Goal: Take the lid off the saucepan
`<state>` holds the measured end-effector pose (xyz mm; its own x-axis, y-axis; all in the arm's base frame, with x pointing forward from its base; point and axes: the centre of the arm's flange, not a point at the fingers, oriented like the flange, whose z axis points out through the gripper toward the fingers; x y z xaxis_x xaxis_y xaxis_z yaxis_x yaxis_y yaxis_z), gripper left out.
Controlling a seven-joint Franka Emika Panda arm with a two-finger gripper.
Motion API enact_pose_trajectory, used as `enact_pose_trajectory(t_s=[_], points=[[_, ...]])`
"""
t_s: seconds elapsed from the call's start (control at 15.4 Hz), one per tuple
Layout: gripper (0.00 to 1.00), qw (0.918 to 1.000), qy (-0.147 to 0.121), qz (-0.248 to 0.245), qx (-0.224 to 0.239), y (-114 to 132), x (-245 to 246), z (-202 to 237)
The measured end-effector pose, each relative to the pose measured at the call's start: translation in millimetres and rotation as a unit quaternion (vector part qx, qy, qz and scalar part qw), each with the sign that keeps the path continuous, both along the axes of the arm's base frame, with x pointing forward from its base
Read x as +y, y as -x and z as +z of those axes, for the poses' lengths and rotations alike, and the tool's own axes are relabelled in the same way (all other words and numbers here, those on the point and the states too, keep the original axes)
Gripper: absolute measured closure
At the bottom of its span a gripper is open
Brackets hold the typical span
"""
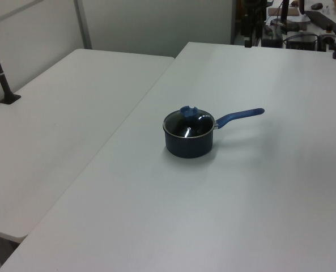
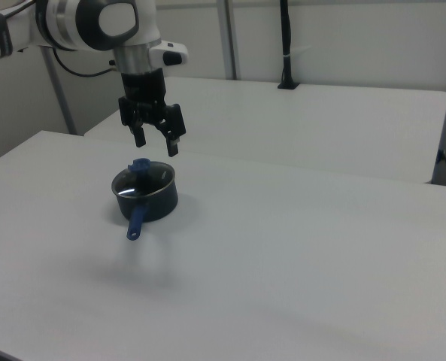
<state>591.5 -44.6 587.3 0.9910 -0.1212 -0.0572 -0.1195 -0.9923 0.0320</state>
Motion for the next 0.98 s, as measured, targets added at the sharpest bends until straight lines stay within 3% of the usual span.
enact_pose_trajectory(t_s=[0.39, 0.98], points=[[0.00, 0.9996, 0.001, -0.026, -0.009, 6.1, -32.8, 10.2], [0.00, 0.9999, 0.000, -0.012, -0.009, 6.4, -29.4, 10.5]])
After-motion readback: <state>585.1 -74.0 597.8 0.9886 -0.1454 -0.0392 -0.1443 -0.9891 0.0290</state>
